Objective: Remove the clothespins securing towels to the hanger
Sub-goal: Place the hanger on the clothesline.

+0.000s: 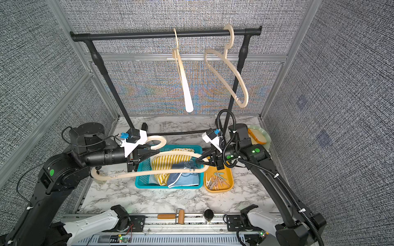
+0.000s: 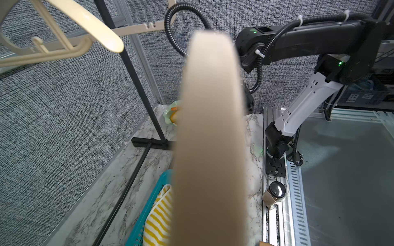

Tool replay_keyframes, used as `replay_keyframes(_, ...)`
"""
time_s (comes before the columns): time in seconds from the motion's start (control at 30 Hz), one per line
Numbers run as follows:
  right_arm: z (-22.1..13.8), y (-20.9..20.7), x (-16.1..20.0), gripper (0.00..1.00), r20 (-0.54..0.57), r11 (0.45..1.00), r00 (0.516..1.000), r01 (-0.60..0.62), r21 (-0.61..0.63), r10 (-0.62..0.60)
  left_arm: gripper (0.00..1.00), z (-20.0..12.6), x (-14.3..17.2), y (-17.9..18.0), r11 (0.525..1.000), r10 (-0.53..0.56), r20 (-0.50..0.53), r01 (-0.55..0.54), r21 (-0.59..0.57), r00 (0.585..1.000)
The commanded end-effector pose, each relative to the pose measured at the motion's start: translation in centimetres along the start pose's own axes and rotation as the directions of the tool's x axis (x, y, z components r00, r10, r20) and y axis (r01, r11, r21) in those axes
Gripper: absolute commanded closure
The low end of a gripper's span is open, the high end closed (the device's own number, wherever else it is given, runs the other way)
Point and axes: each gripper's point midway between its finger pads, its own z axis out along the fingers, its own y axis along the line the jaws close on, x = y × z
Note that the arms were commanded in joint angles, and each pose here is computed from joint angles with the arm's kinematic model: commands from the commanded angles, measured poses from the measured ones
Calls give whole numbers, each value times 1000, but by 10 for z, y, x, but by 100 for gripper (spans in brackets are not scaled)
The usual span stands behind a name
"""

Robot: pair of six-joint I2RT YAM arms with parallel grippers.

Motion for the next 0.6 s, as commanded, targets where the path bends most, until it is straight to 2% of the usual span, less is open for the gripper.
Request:
replay_keyframes(0.0,0,2,-8,100,30,1000,1000,-2,-11,2,93,1,-9,8,999,-4,30,6,-37,1000)
replay_keyframes(0.03,-1,1,-10,100,35,1000,999,-3,-3,3,68,0,-9,11,998,-11,31,13,-53,999)
replay_keyframes(0.07,-1,0,-11,100,38,1000,999,0,10,0,50,0,-10,15,997,-19,33,22,-74,999)
replay_keyframes(0.13,-2,-3,-15,100,49,999,999,-1,37,0,35,-1,-10,26,989,-42,37,47,-139,998)
replay_keyframes(0.23,-5,-5,-23,100,70,997,997,10,83,-16,29,-6,-9,42,968,-68,48,78,-238,997)
replay_keyframes(0.33,-9,-11,-30,100,97,988,995,10,154,-26,25,-16,-6,61,926,-96,60,111,-362,994)
replay_keyframes(0.43,-13,-18,-36,100,116,975,993,-1,221,-25,25,-27,1,78,872,-130,55,141,-470,990)
replay_keyframes(0.57,-19,-29,-42,100,145,952,989,-34,306,-11,25,-43,9,99,776,-192,61,189,-602,980)
